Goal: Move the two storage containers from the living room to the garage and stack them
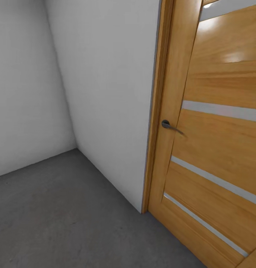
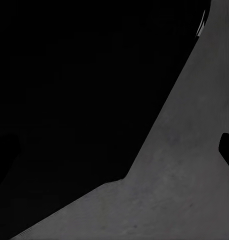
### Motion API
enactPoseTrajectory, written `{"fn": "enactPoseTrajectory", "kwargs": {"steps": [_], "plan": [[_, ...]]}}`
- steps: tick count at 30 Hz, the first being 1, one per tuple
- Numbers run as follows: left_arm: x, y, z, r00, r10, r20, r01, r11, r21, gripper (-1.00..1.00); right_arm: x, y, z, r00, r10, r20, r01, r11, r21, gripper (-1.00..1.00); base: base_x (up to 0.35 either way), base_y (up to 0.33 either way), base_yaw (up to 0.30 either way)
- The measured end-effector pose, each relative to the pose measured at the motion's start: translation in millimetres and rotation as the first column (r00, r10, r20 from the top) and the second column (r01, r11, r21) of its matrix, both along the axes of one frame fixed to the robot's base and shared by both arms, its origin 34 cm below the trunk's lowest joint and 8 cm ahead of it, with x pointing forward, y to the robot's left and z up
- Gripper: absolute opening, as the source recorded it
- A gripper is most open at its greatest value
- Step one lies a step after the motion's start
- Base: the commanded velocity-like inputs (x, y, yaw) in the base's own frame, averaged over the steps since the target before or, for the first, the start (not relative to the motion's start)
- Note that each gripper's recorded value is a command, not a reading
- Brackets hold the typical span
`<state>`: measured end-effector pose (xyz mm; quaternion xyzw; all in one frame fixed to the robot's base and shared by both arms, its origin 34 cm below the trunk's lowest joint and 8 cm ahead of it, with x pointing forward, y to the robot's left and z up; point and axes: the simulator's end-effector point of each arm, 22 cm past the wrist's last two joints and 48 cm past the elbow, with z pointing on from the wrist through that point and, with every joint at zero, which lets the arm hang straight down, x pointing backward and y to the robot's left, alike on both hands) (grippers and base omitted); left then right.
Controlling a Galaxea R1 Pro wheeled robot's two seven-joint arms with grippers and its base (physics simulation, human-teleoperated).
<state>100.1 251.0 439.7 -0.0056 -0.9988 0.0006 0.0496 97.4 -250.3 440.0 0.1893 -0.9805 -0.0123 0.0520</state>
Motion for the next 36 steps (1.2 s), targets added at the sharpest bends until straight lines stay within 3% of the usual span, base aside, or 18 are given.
{"fn": "enactPoseTrajectory", "kwargs": {"steps": [7,21,36], "plan": [[1.3,0.1,-0.1,1.0,0.0,0.004,0.0,1.0,0.001,1.0,1.5,0.0,-0.2,1.0,0.0,0.004,0.0,1.0,0.0,1.0,0.324,0.0,-0.141],[1.6,-6.3,-0.2,0.999,-0.041,0.005,0.041,0.999,-0.015,1.0,1.8,0.0,-0.2,1.0,0.002,0.004,-0.002,1.0,0.0,1.0,0.145,0.0,-0.007],[0.8,-5.5,-0.1,0.999,-0.043,0.001,0.043,0.999,-0.017,1.0,1.7,-0.2,-0.2,1.0,0.002,0.005,-0.002,1.0,-0.001,1.0,0.293,0.0,-0.022]]}}
